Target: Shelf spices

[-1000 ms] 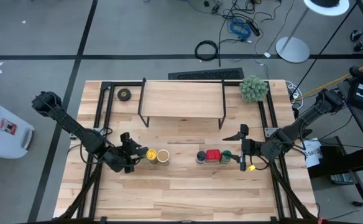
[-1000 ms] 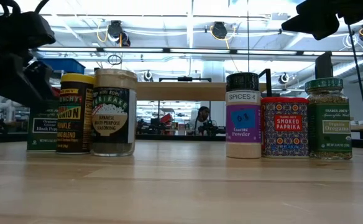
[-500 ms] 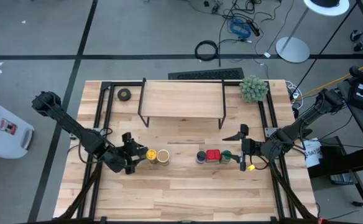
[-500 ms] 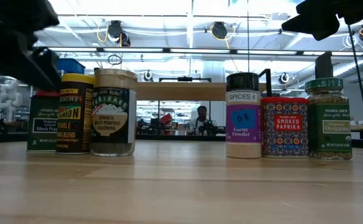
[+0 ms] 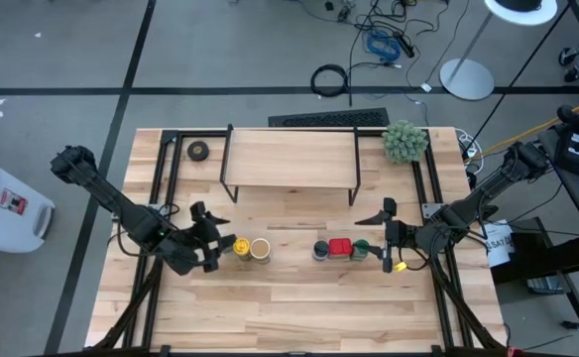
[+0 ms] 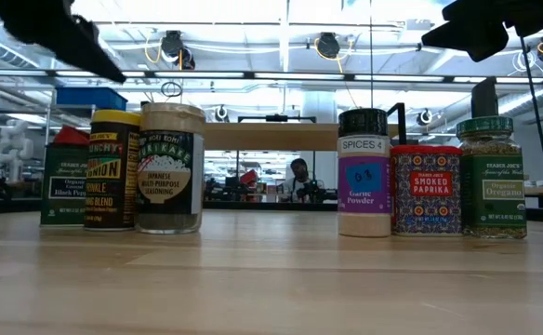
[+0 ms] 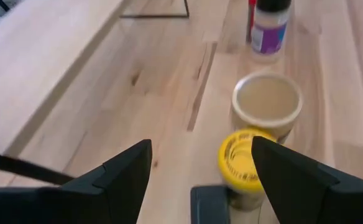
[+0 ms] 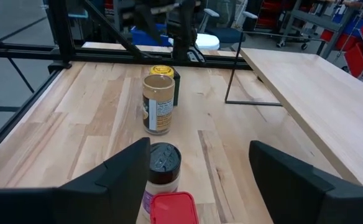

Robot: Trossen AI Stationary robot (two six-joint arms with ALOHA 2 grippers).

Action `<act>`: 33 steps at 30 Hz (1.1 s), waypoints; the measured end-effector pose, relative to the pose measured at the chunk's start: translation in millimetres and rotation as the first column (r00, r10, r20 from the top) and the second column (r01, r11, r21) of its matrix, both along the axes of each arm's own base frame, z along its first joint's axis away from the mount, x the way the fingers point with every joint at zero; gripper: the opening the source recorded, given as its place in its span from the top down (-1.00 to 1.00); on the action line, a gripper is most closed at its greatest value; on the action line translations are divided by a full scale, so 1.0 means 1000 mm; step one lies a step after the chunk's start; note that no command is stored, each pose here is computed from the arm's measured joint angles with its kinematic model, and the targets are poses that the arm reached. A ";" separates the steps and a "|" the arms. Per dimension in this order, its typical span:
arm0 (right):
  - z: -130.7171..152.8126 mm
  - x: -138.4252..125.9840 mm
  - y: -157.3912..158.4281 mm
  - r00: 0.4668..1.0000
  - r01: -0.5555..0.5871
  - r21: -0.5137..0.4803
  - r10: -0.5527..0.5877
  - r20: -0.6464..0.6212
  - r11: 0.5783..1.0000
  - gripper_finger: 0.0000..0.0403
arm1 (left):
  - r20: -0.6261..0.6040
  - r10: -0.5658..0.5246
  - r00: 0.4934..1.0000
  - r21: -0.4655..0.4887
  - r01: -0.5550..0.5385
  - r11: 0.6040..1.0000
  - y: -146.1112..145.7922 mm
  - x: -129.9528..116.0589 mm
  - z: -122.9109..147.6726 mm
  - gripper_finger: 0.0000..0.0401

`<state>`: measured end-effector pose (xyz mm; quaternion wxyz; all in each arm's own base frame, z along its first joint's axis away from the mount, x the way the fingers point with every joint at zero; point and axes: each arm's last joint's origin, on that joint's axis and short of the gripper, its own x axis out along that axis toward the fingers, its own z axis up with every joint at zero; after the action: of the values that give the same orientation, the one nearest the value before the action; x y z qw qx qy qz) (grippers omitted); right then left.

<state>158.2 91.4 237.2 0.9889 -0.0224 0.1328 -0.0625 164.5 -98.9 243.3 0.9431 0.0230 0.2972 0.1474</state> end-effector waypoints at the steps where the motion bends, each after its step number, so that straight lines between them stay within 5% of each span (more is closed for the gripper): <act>1: 0.000 0.000 0.000 1.000 0.000 0.000 0.000 0.000 1.000 -0.20 | 0.012 0.006 1.000 0.000 -0.006 1.000 0.000 0.001 0.003 -0.43; 14: -0.006 0.003 0.002 1.000 0.000 -0.003 0.000 -0.031 1.000 0.21 | 0.112 0.043 0.993 0.011 -0.044 0.999 -0.002 0.006 0.012 -0.42; 22: -0.023 0.013 0.009 0.995 0.017 -0.005 -0.017 -0.101 1.000 0.25 | 0.297 0.163 0.941 0.047 -0.185 0.982 -0.002 0.012 0.026 -0.42; 28: -0.019 0.016 0.012 0.998 0.001 -0.025 -0.003 -0.060 1.000 0.25 | 0.329 0.118 0.937 0.102 -0.160 0.982 -0.005 0.015 0.033 -0.42; 33: -0.008 0.020 0.015 0.999 -0.009 0.016 0.008 0.042 1.000 0.25 | 0.336 0.113 0.935 0.049 -0.137 0.989 -0.006 0.016 0.034 -0.42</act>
<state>178.0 106.0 229.0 0.9919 -0.0138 0.1125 -0.0576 180.6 -105.2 276.8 0.9669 0.0130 0.1295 0.2193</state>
